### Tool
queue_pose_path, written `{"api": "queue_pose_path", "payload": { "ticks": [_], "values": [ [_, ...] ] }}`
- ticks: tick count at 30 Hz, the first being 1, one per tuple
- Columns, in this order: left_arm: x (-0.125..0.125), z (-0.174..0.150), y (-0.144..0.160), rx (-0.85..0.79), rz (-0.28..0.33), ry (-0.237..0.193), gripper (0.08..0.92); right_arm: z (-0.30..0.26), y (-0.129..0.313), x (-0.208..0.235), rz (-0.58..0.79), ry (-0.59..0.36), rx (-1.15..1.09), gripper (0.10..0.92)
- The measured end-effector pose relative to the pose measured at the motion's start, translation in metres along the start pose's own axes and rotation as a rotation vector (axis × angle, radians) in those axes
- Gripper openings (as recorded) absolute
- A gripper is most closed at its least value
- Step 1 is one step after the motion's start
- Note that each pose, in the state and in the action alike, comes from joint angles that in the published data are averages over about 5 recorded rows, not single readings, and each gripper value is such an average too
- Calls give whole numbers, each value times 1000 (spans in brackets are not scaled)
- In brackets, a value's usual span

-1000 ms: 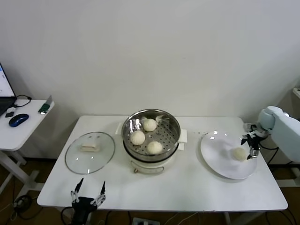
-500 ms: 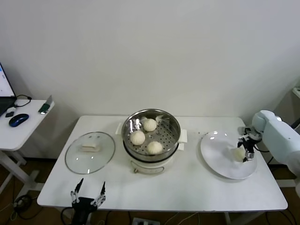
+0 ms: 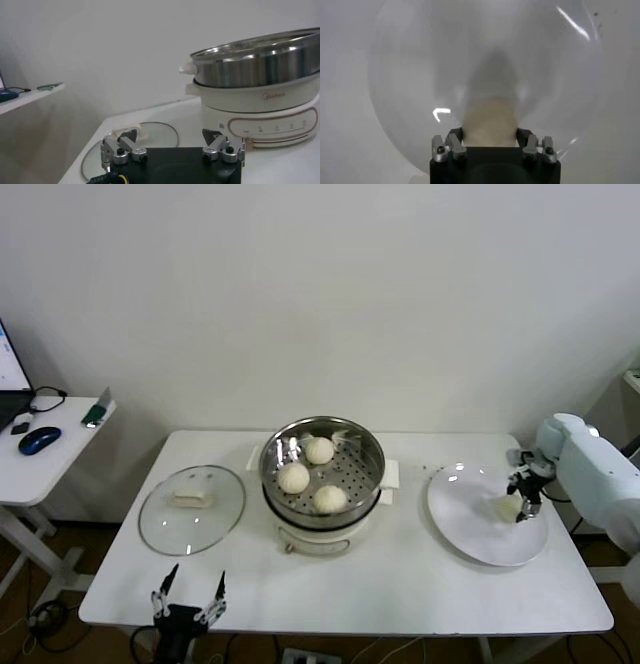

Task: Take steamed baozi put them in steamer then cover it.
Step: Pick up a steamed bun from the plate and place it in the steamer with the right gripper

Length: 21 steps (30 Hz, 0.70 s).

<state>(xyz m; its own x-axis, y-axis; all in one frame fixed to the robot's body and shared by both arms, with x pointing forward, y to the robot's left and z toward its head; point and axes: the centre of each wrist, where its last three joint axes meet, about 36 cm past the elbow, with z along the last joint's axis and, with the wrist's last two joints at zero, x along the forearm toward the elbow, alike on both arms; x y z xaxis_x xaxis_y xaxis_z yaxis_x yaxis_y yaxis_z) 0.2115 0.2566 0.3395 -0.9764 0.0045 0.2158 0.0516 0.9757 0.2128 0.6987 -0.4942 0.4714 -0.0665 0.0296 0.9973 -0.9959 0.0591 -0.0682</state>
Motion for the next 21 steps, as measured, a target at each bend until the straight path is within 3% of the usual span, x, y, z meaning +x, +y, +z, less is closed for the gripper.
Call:
{"api": "queue_pose_path", "payload": {
  "ticks": [9,21],
  "values": [
    [-1,-7,-7,18,26,-12,823,-50,-44,77,98,-85,13,680],
    [4,-15,-17,21,78,-35,823,-189,-88,213,204,-226,70,685]
  ]
}}
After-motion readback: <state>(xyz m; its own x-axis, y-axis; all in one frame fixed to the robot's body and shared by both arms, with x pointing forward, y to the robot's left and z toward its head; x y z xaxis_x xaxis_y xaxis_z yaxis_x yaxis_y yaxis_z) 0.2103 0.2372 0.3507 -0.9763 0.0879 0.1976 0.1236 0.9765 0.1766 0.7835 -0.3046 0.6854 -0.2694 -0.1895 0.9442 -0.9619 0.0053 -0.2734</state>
